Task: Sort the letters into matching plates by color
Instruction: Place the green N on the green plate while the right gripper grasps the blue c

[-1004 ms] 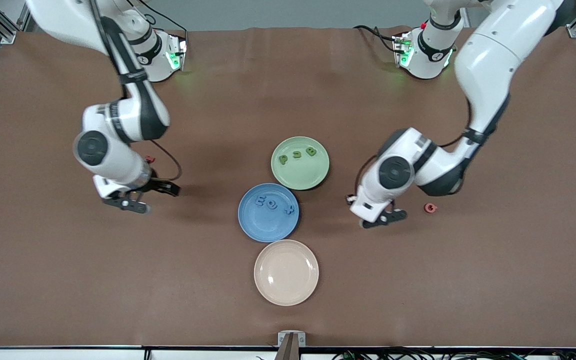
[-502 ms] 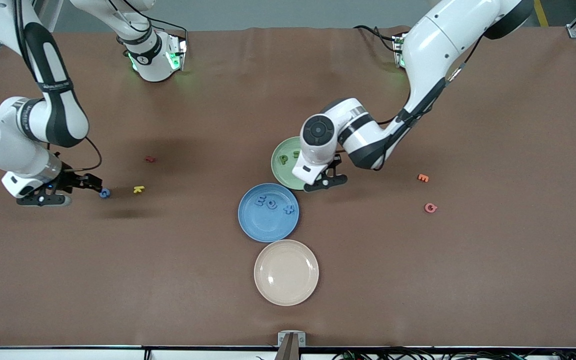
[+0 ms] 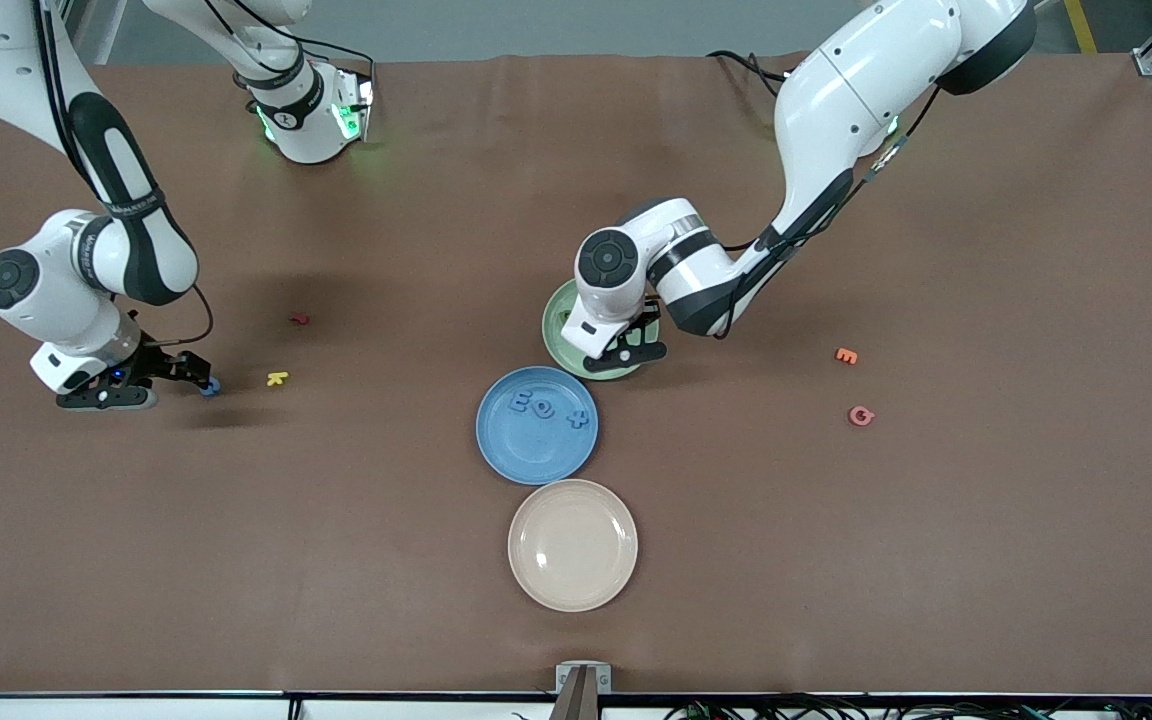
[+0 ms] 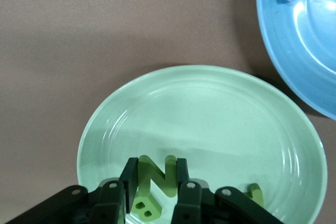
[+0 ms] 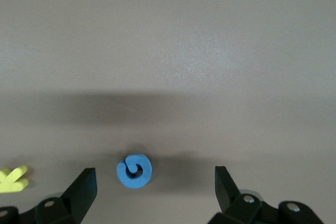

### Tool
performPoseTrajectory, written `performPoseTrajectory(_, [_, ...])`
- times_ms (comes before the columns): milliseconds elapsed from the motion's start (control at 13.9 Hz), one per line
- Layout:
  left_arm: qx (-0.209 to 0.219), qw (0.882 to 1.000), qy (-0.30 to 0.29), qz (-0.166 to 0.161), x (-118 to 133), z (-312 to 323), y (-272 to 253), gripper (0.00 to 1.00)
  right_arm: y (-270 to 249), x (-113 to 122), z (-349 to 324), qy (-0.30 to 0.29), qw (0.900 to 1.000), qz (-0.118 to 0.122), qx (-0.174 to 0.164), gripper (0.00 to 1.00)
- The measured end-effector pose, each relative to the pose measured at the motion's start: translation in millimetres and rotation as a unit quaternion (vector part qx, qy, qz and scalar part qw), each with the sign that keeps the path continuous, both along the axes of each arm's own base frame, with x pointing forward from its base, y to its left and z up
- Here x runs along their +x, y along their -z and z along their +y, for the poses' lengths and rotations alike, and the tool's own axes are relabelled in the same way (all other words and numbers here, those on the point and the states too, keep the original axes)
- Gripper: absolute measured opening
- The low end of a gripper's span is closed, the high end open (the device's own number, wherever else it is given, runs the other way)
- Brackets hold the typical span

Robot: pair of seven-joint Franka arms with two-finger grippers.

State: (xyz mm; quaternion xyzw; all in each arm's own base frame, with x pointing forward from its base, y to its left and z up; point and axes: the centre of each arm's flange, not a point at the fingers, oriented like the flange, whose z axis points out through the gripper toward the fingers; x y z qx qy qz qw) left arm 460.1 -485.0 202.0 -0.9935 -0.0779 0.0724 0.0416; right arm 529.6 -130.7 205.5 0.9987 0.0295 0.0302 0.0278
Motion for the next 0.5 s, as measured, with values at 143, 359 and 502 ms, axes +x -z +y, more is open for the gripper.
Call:
performPoseTrajectory(143, [0.001,1.0,0.001,-0.009,1.7,-3.3,3.7,0.33,10.5,-0.9,1.7,-0.002,1.0,0.004,0.0,0.98])
performPoseTrajectory(359, [-0.007,1.0,0.002,-0.017,2.4,-7.9,1.5,0.37,16.1,-1.4,4.4,-0.003,1.0,0.009,0.001,0.96])
performPoseTrajectory(502, [-0.008,1.0,0.001,-0.018,3.4,-8.3,0.5,0.45,22.8,-3.1,5.0,-0.002,1.0,0.014,0.003,0.95])
